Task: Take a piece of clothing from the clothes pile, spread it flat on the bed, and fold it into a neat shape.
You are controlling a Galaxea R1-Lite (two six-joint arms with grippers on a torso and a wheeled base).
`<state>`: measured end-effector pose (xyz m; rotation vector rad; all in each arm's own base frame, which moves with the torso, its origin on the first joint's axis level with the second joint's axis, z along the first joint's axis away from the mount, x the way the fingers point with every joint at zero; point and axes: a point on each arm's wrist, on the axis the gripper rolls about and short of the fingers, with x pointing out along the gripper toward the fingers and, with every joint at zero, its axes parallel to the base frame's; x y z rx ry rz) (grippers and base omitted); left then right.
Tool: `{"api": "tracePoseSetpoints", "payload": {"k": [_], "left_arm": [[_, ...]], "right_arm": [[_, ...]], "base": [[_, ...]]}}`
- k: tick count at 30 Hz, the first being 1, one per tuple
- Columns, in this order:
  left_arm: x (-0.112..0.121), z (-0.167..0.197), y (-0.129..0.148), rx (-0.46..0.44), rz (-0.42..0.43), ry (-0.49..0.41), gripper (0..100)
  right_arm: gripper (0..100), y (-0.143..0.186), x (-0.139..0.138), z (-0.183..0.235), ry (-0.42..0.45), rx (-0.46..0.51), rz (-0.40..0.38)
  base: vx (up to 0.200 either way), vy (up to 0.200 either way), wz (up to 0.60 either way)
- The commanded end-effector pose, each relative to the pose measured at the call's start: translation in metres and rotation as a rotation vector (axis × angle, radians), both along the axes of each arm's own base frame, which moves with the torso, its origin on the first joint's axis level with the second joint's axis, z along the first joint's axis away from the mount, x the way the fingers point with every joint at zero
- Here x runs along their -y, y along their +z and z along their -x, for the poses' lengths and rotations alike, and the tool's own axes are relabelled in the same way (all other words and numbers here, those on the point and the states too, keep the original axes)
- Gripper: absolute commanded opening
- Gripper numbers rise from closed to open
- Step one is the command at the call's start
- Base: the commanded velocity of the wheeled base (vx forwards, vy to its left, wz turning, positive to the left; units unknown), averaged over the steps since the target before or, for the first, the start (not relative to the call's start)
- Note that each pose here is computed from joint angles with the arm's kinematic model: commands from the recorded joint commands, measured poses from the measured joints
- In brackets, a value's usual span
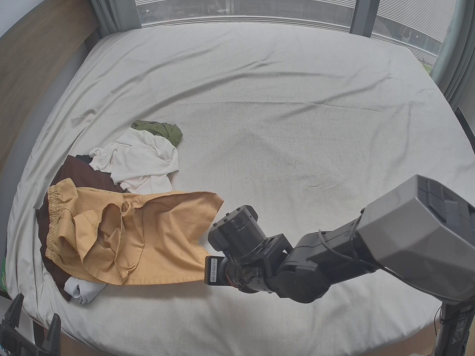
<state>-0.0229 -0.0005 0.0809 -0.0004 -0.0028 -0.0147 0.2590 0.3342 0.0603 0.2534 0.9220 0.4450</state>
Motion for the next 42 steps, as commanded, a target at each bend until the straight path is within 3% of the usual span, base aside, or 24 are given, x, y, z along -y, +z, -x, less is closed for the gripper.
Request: {"api": "tracePoseSetpoints", "payload": {"k": [1,17,34,42], "left_arm": [[0.0,0.0,-0.005,-0.001,0.0,0.001,100],[0.0,0.0,-0.005,-0.001,0.0,-0.001,100],[0.0,0.0,-0.005,-0.003,-0.003,-0.001,100],[0.0,0.0,-0.005,-0.003,-0.003,-0.001,100]], "right_arm": [[0,0.011,0.017,0.007,0.003,0.02,-0.001],[0,0.015,0.053,0.02,-0.02,0.015,0.023],[0,-0.013,0.124,0.026,-0.109,0.036,0.059],[0,-0.002,0.153,0.023,-0.158,0.058,0.045]], "base": [[0.0,0.0,0.0],[0.0,0.0,0.0],[0.0,0.0,0.0],[0.0,0.0,0.0]]}}
